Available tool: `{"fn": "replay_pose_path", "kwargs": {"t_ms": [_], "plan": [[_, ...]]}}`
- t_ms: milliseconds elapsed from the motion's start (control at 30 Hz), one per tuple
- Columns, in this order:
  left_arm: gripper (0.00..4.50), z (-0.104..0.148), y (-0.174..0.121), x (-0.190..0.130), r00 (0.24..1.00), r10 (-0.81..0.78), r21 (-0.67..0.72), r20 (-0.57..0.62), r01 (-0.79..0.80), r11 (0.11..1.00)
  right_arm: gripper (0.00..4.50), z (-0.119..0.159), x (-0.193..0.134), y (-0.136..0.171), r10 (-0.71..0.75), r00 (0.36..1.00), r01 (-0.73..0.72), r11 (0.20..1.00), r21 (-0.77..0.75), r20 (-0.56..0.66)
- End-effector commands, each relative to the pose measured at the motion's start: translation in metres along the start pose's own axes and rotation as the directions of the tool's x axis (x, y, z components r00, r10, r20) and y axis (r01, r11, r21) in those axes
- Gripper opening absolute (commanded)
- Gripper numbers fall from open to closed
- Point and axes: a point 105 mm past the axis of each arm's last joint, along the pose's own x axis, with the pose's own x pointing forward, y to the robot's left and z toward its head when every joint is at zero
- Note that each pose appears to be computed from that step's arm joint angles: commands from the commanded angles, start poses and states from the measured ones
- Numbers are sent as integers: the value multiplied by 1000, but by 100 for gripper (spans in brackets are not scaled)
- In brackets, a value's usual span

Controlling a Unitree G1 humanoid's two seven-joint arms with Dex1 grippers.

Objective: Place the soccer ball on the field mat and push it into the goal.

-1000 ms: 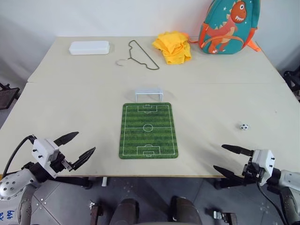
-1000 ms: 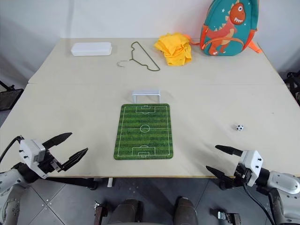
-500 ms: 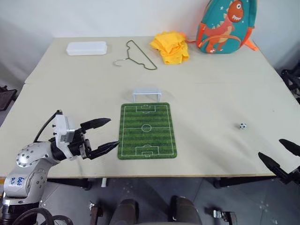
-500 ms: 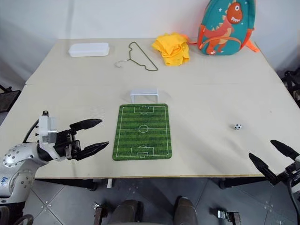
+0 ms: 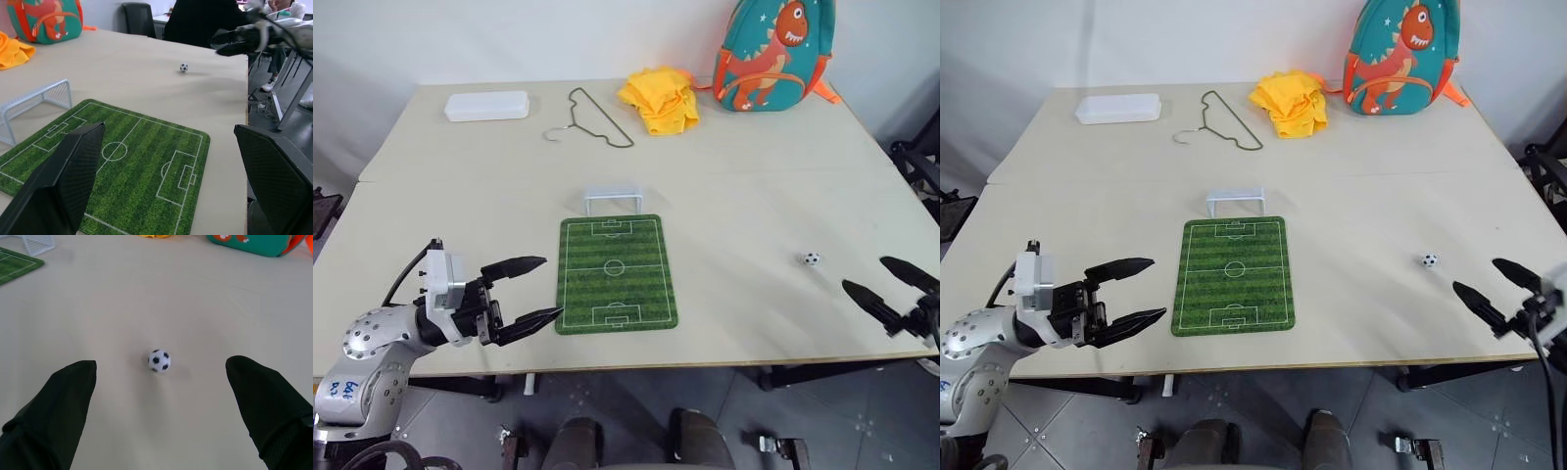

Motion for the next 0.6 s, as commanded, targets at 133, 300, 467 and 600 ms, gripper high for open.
{"fn": "replay_pose_path", "kwargs": {"t_ms": [133,300,467,600], "plan": [[450,7,-4,2,999,-1,28,36,0,1000,446,-5,30,-7,61,992,-60,998,16,-111],[450,7,-5,2,999,-5,26,44,4,1000,446,-12,54,-3,97,982,-90,995,49,-160],[450,6,-4,0,999,-12,16,41,11,1000,446,-14,67,2,112,978,-111,994,20,-173],[450,6,-5,0,999,-18,13,41,17,1000,446,-21,75,2,101,979,-98,995,24,-179]]}}
